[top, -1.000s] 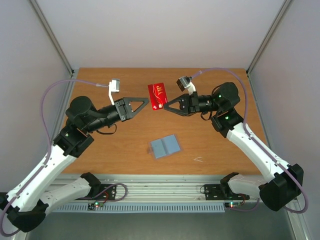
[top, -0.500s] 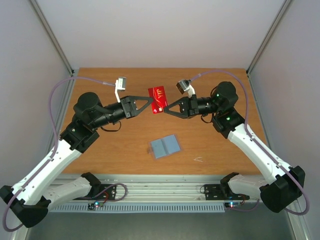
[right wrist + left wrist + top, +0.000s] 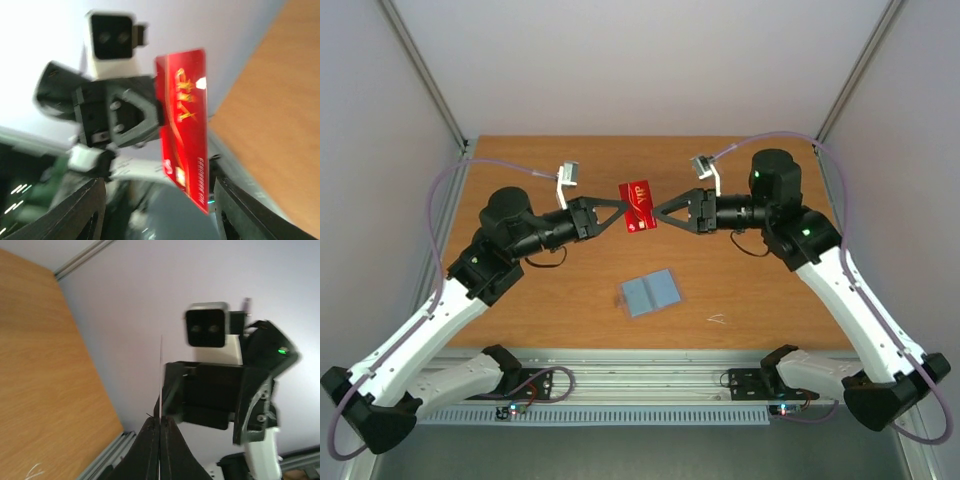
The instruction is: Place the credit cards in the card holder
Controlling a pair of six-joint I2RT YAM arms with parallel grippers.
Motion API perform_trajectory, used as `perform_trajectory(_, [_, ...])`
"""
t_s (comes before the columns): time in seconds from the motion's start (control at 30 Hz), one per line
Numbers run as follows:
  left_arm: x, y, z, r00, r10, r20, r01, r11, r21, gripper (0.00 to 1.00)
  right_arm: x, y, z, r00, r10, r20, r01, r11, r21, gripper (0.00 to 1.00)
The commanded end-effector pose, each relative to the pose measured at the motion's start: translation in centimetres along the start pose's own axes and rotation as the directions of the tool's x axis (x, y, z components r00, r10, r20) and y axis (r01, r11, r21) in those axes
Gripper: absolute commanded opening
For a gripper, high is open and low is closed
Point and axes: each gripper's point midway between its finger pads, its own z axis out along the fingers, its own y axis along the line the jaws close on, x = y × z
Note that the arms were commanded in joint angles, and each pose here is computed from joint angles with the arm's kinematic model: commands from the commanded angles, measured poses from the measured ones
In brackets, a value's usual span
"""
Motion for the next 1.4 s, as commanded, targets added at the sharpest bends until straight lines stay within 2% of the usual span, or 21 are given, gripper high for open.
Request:
perform_trajectory(0.0, [1.8, 5.2, 0.1, 0.999, -0.05, -0.016, 0.047, 0.988, -0.148, 0.0, 2.3, -9.8, -4.4, 0.994, 0.025, 0.108, -0.079, 0.84, 0.537, 0.61])
perform_trajectory(0.13, [5.1, 10.7, 0.1, 0.988, -0.144, -0.056, 0.126, 0.961, -0.245, 0.0, 5.4, -15.7, -5.4, 0.984, 0.144, 0.104, -0.177, 0.727, 0.664, 0.59])
perform_trajectory(0.23, [8.1, 14.7, 0.1, 0.971, -0.215, -0.108, 0.169, 0.93, -0.327, 0.0, 7.3, -19.0, -6.0, 0.968, 0.216, 0.125, -0.238, 0.65, 0.722, 0.53])
perform_trajectory(0.37, [11.7, 19.7, -0.5, 0.948, -0.277, -0.154, 0.192, 0.889, -0.416, 0.0, 9.0, -22.9, -6.1, 0.957, 0.245, 0.156, -0.276, 0.602, 0.749, 0.49])
perform_trajectory(0.53, [14.7, 23.4, -0.9, 0.907, -0.38, -0.18, 0.254, 0.837, -0.485, 0.0, 10.4, -27.6, -5.5, 0.943, 0.289, 0.165, -0.305, 0.547, 0.78, 0.39])
perform_trajectory(0.63, [15.2, 24.1, 0.2, 0.896, -0.396, -0.2, 0.274, 0.848, -0.454, 0.0, 10.6, -29.7, -5.2, 0.945, 0.277, 0.173, -0.302, 0.541, 0.785, 0.36])
perform_trajectory(0.93, [16.9, 27.4, 2.4, 0.838, -0.497, -0.226, 0.342, 0.8, -0.493, 0.0, 10.4, -33.7, -5.0, 0.964, 0.209, 0.164, -0.251, 0.515, 0.82, 0.34])
perform_trajectory(1.37, [18.0, 30.1, 3.1, 0.802, -0.557, -0.216, 0.359, 0.738, -0.571, 0.0, 10.9, -36.0, -3.4, 0.963, 0.225, 0.146, -0.25, 0.556, 0.792, 0.33])
